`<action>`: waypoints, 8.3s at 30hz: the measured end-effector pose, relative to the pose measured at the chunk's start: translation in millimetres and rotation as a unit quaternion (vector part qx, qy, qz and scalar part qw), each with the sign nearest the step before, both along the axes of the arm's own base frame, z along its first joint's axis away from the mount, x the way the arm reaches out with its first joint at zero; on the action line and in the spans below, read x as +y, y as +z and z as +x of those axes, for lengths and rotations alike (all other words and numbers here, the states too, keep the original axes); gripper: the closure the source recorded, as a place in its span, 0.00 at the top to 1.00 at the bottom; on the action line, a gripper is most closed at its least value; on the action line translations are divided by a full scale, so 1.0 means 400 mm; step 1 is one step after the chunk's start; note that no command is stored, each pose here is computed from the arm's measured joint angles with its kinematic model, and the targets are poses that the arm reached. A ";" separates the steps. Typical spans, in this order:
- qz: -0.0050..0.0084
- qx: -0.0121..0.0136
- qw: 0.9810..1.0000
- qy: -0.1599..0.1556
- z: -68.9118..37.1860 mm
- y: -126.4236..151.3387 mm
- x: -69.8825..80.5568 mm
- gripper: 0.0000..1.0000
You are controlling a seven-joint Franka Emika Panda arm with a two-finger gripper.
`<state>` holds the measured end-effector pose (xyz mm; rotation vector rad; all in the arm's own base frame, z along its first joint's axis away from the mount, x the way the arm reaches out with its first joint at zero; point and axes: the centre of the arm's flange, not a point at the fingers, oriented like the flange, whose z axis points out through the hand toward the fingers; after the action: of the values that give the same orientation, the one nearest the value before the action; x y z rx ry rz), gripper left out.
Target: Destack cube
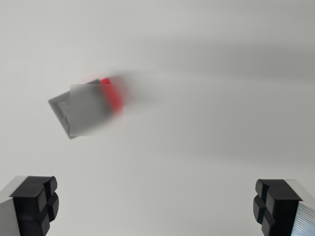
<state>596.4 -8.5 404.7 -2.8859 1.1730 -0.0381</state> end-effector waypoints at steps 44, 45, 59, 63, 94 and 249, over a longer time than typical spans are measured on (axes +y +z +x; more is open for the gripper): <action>-0.008 0.014 0.981 0.191 -0.029 -0.337 0.216 1.00; -0.008 0.015 0.980 0.196 -0.030 -0.347 0.222 1.00; -0.008 0.017 0.975 0.220 -0.034 -0.484 0.248 1.00; -0.008 0.018 0.975 0.221 -0.036 -0.524 0.248 1.00; -0.009 0.016 0.975 0.222 -0.036 -0.590 0.248 0.00; -0.007 0.018 0.990 -0.143 -0.358 -0.448 0.453 0.00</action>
<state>453.0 172.7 225.4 -2.7158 1.5883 0.0014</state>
